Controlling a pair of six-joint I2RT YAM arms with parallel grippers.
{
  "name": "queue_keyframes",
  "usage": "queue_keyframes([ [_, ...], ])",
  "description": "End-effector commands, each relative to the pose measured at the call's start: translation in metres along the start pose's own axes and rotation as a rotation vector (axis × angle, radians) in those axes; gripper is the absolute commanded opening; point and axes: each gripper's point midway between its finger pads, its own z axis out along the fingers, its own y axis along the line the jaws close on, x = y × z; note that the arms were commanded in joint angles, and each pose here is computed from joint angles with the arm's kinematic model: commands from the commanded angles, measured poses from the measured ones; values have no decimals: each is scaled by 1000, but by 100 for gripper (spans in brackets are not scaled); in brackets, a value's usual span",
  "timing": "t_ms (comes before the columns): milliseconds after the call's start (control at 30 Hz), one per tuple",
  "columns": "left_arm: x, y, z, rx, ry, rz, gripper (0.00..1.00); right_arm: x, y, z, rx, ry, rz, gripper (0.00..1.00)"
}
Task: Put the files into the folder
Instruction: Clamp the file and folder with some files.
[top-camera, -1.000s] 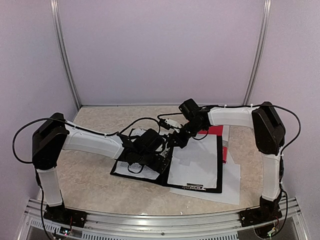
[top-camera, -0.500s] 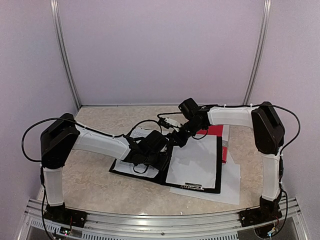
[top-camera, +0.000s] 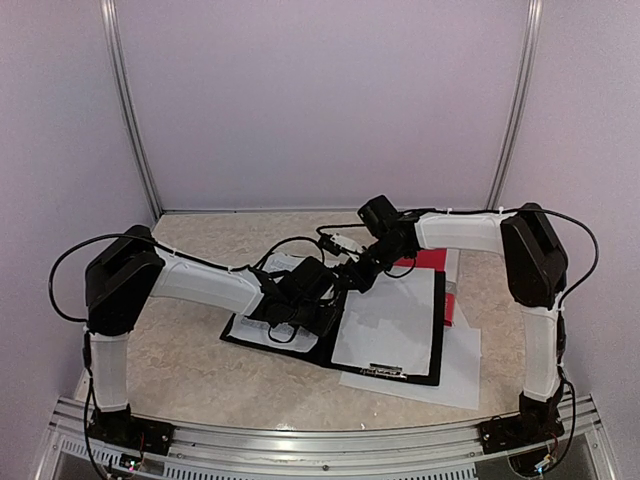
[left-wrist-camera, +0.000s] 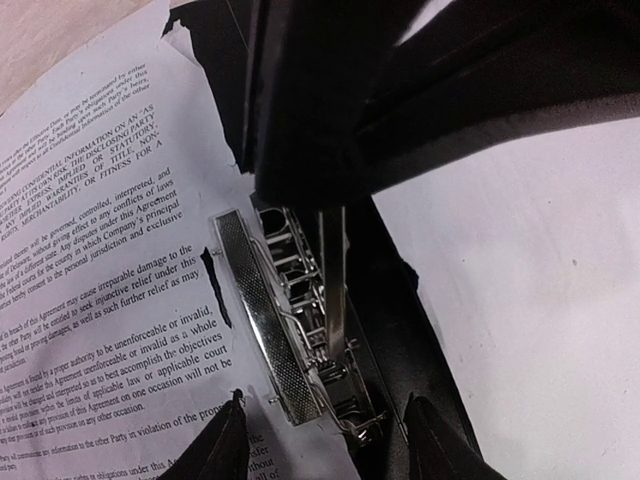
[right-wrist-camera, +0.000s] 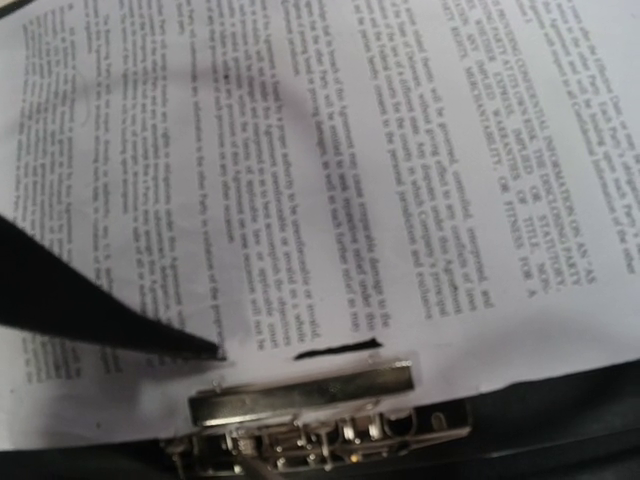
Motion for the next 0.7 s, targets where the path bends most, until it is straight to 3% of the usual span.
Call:
queue_keyframes([
  [0,-17,-7,8,27,-35,27,50,-4,11,8,-51,-5,-7,0],
  [200,-22,-6,11,3,-44,58,49,-4,11,9,-55,-1,-4,0],
  [400,-24,-9,12,-7,-76,88,54,-3,10,10,-54,5,-3,0],
  [667,-31,-8,17,-13,-141,150,46,-2,10,11,-54,10,-2,0],
])
